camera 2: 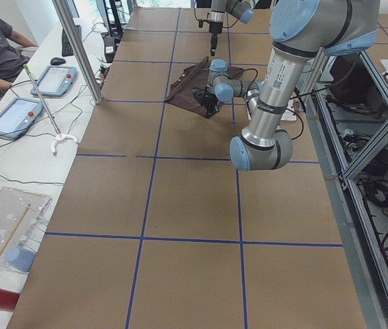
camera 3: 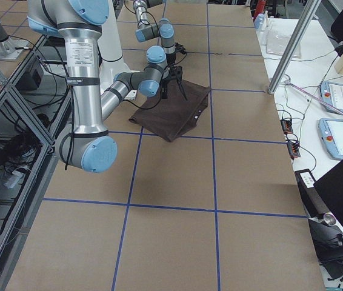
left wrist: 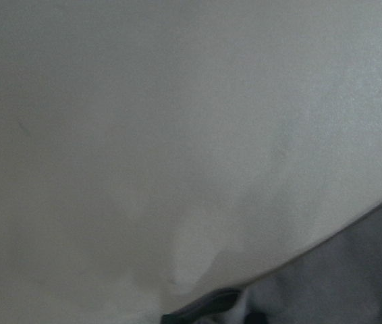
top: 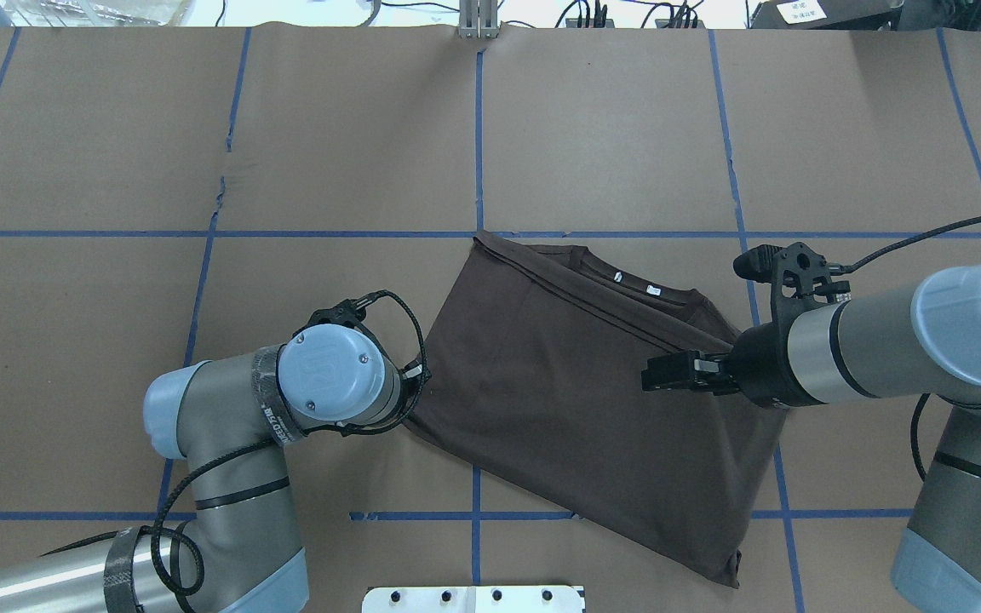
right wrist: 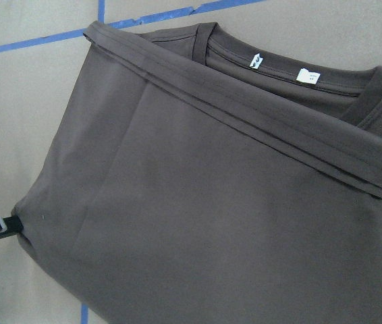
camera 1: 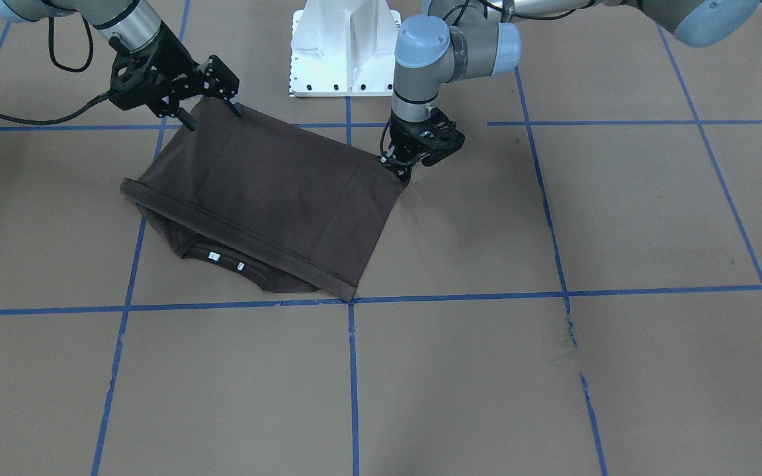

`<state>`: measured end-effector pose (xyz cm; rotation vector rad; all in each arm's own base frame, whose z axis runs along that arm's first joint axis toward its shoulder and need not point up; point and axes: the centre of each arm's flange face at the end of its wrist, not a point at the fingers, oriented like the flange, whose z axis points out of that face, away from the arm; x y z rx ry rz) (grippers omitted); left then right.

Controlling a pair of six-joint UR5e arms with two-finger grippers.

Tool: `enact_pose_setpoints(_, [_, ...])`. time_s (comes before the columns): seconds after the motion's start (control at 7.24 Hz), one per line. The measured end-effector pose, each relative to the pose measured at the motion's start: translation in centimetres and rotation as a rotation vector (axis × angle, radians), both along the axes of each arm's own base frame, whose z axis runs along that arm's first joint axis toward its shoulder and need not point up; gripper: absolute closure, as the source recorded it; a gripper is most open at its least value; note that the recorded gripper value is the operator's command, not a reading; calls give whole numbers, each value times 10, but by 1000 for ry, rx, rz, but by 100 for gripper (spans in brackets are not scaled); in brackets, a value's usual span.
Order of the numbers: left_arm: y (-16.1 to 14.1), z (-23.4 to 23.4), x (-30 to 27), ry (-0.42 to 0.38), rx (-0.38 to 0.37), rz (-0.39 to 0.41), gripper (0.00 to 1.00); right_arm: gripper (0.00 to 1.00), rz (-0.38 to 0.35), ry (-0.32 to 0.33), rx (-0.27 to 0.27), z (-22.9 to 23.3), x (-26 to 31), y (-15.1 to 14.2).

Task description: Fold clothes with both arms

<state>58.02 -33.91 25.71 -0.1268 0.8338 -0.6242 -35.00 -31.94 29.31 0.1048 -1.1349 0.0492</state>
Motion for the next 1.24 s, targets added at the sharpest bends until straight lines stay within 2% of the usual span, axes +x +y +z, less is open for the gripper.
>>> enact_pose_setpoints(0.28, [-16, -2, -12, 0, 4, -24, 100, 0, 2, 1, -1, 1, 0, -1])
enact_pose_setpoints(0.55, [-59, 2, -38, -19, 41, -58, 100, 0, 3, 2, -2, 1, 0, -1])
enact_pose_setpoints(0.97, [-149, 20, -73, -93, 137, -88, 100, 0, 5, 4, -2, 1, 1, -2])
enact_pose_setpoints(1.24, [-239, 16, -71, -103, 239, -121, 100, 0, 8, 4, -2, 0, 2, -3])
